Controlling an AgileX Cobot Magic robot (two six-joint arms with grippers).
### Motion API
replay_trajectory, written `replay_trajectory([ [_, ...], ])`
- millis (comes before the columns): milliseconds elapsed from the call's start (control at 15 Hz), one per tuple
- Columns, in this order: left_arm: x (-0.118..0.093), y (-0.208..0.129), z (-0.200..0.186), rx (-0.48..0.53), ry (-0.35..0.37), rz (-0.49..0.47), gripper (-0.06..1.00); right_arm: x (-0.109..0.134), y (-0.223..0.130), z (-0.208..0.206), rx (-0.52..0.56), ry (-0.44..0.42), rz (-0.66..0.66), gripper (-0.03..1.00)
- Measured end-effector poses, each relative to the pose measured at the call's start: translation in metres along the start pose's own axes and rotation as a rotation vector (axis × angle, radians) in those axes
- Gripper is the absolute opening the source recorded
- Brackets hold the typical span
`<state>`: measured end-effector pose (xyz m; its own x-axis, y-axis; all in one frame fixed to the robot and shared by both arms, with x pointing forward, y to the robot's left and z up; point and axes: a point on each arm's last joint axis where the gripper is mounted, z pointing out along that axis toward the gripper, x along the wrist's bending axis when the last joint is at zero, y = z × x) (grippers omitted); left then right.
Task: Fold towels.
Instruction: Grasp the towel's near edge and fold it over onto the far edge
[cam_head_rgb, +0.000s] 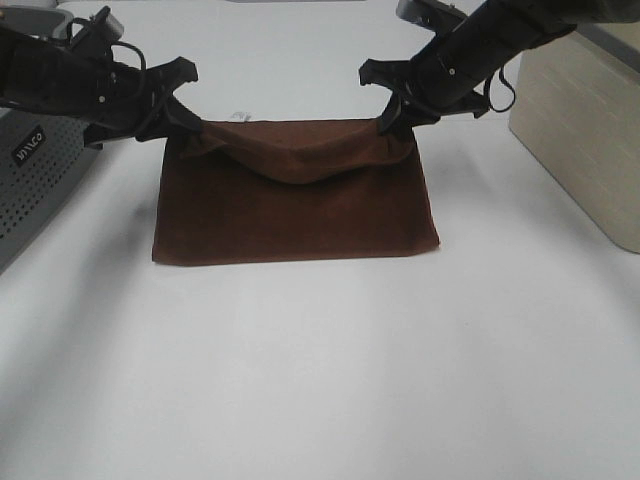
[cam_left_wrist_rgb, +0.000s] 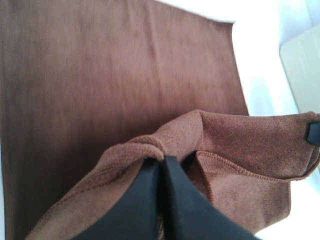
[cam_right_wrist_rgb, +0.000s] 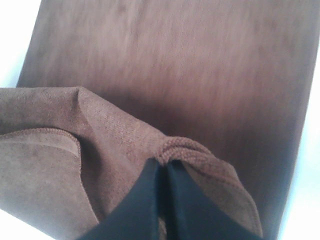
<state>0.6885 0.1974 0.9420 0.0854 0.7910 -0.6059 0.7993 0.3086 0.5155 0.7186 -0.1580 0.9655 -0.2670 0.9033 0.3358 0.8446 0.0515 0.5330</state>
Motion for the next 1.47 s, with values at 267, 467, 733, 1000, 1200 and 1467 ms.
replay_trajectory([
  [267, 0.004, 0.036, 0.029, -0.121, 0.011, 0.036, 0.00, -0.019, 0.039, 0.013, -0.110, -0.035, -0.020, 0.00],
  [467, 0.018, 0.050, 0.061, -0.169, 0.015, 0.047, 0.00, -0.039, 0.048, 0.039, -0.166, -0.058, -0.023, 0.00],
  [733, 0.042, 0.051, 0.091, -0.222, 0.073, 0.040, 0.00, -0.057, 0.041, 0.076, -0.223, -0.099, -0.047, 0.00],
  [1000, 0.048, 0.051, 0.094, -0.242, 0.103, 0.038, 0.18, -0.060, 0.043, 0.079, -0.261, -0.109, -0.047, 0.16],
  [1200, 0.046, 0.049, 0.095, -0.219, 0.084, 0.052, 0.70, -0.060, 0.043, 0.079, -0.265, -0.111, -0.047, 0.73],
  [1467, 0.042, 0.044, 0.090, -0.106, 0.018, 0.130, 0.94, -0.053, 0.037, 0.071, -0.131, -0.079, -0.056, 0.87],
])
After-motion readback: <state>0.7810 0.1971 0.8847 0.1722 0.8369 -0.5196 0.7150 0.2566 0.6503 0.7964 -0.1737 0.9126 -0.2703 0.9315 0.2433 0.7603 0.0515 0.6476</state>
